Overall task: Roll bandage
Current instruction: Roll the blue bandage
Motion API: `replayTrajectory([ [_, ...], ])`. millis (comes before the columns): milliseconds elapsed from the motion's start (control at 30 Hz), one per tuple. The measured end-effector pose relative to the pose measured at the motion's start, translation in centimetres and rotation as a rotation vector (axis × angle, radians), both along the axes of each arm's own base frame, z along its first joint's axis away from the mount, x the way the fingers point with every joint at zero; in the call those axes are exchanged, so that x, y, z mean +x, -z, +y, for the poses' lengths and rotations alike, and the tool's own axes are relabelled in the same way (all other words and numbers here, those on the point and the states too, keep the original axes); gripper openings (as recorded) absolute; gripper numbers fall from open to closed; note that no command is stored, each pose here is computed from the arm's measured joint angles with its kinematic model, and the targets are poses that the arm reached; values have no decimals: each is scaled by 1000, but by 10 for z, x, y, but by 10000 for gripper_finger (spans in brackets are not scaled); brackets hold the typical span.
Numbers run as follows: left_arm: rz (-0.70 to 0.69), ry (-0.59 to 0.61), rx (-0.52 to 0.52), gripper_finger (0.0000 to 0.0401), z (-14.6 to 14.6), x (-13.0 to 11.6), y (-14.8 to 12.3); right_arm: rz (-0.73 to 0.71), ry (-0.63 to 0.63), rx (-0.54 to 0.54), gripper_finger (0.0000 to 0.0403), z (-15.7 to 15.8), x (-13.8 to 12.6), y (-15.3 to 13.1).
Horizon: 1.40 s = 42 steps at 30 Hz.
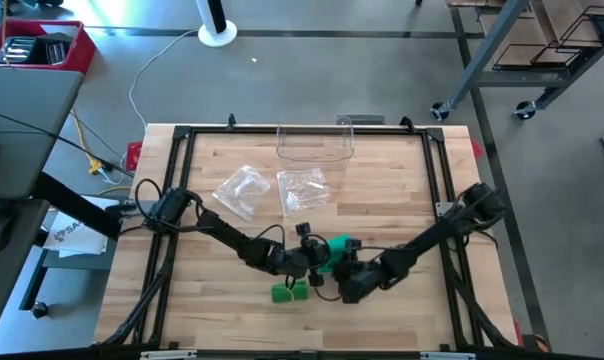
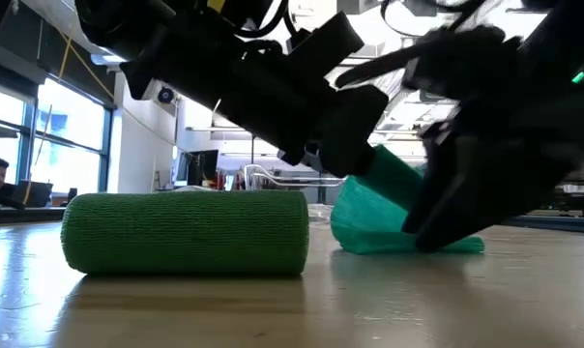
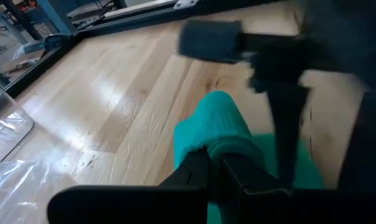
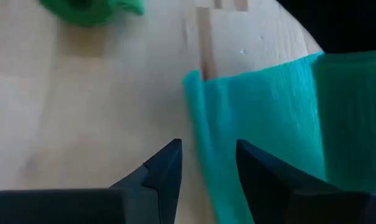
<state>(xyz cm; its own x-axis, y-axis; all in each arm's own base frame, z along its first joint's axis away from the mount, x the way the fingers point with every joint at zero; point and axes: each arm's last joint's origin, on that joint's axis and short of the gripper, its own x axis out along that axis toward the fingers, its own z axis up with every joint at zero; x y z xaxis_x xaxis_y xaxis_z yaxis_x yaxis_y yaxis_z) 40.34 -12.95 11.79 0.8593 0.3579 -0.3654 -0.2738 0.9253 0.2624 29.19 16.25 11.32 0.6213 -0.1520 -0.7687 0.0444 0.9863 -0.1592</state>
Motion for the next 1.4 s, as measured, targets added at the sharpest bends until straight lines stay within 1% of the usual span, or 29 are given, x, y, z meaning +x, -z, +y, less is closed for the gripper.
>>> replayTrajectory([
  [100, 3, -1, -1, 1, 0, 0, 0, -14, 29, 20, 138, -13, 3, 5],
  [167, 3, -4, -7, 1, 0, 0, 1, 1, 40, 52, 122, -18, 3, 7],
  [267, 3, -23, 8, 1, -1, -2, 1, 13, 45, 99, 75, -18, 1, 9],
  [333, -4, -53, 30, 1, -4, -3, 0, 9, 28, 116, 30, -9, -4, 9],
  [400, -2, -74, 60, 1, -7, -5, 0, 5, 1, 122, 9, 6, -10, 7],
  [533, -6, -90, 97, 1, -16, -9, 0, -7, -49, 195, 7, 43, -26, -1],
  [667, -7, -75, 119, 1, -24, -13, -1, -88, -72, 235, 3, 81, -38, -23],
  [767, -9, -66, 121, 1, -28, -14, -2, -116, -85, 224, 1, 104, -46, -42],
  [867, -18, -67, 124, 1, -32, -16, -3, -116, -88, 203, 1, 124, -53, -65],
  [1000, -47, -59, 114, 1, -39, -19, -11, -104, -111, 212, 1, 142, -61, -94],
  [1100, -100, -34, 109, 1, -47, -21, -24, -137, -146, 208, 1, 153, -64, -111],
  [1200, -148, -2, 130, 1, -56, -24, -38, -183, -166, 160, 0, 155, -64, -119],
  [1267, -154, 12, 147, 1, -59, -27, -45, -201, -173, 138, 0, 156, -63, -122],
  [1400, -126, 12, 170, 1, -59, -29, -44, -214, -193, 136, 0, 160, -62, -137],
])
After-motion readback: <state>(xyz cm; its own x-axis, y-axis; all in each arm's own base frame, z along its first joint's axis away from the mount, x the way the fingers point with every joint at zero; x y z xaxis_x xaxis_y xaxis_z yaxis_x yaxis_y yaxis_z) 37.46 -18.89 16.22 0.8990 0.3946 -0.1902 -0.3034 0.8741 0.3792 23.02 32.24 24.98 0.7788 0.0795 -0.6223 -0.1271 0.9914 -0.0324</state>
